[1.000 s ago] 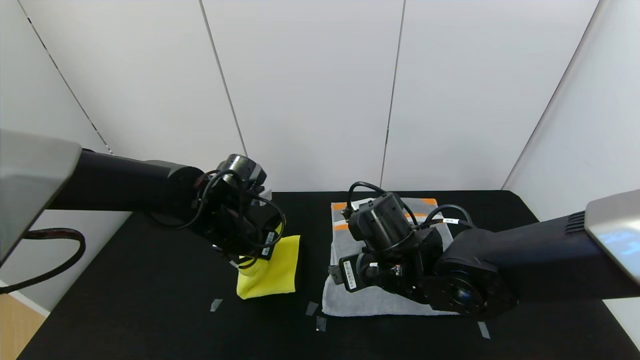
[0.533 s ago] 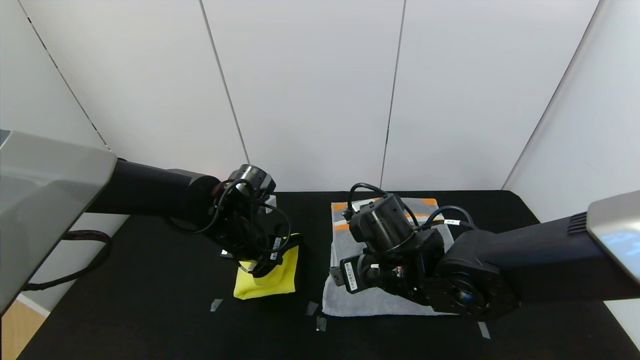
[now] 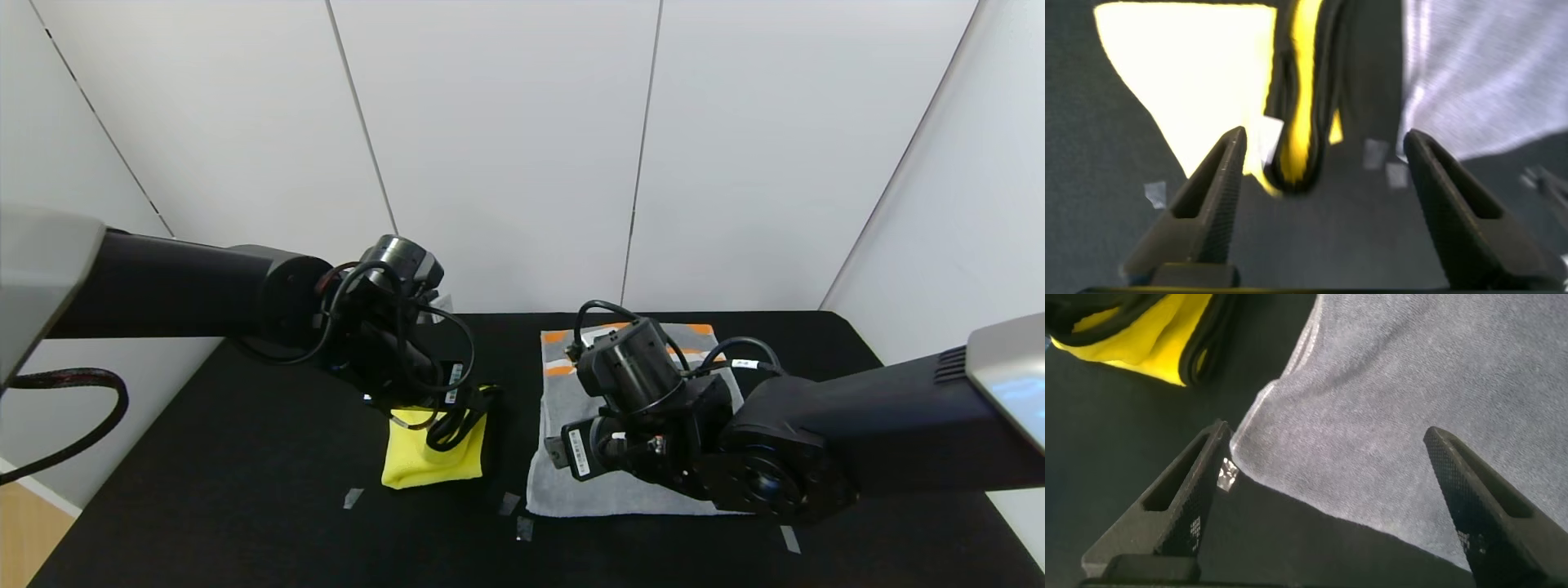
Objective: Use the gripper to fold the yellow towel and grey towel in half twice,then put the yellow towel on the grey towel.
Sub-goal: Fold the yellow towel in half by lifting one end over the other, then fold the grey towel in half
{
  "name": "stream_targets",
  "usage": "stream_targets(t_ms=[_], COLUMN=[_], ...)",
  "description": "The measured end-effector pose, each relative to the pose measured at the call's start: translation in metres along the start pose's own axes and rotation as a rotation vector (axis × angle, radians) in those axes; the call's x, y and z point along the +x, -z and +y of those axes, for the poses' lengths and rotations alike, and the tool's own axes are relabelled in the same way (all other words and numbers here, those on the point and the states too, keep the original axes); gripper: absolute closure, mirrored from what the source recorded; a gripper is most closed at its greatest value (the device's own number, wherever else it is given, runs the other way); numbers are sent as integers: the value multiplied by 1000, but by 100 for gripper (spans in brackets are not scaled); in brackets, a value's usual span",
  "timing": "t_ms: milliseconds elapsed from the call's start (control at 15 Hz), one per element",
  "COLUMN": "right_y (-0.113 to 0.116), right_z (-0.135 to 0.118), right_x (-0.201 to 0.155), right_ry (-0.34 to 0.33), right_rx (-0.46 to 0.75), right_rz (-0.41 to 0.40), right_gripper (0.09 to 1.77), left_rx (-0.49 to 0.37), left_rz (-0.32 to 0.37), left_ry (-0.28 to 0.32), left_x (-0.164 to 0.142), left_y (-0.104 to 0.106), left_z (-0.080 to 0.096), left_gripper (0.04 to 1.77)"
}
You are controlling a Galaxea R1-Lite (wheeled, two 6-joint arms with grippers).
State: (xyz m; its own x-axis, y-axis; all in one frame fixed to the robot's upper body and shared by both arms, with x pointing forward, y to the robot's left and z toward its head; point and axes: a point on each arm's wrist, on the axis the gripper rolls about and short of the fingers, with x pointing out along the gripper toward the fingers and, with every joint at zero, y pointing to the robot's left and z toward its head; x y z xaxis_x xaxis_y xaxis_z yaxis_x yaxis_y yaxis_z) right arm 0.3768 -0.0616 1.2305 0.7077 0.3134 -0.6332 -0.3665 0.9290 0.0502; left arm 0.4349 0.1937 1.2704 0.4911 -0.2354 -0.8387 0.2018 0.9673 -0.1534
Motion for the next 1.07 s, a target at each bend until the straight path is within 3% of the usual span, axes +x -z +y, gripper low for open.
stream_targets(t_ms=[267, 600, 867, 1067], right_y=[5, 11, 22, 39], right_z=[-17, -61, -109, -138], right_x=[-8, -32, -55, -67], right_ry=[25, 22, 56, 94], right_rx=[-2, -62, -123, -161], right_rz=[3, 38, 73, 128], right_gripper=[15, 15, 15, 15], left_rx=[75, 288, 393, 457], left_rz=[36, 83, 114, 126], left_ry=[103, 153, 176, 138], left_x=[-21, -24, -23, -16], left_y=[8, 33, 49, 59], left_z=[-9, -37, -63, -82], left_gripper=[29, 20, 15, 14])
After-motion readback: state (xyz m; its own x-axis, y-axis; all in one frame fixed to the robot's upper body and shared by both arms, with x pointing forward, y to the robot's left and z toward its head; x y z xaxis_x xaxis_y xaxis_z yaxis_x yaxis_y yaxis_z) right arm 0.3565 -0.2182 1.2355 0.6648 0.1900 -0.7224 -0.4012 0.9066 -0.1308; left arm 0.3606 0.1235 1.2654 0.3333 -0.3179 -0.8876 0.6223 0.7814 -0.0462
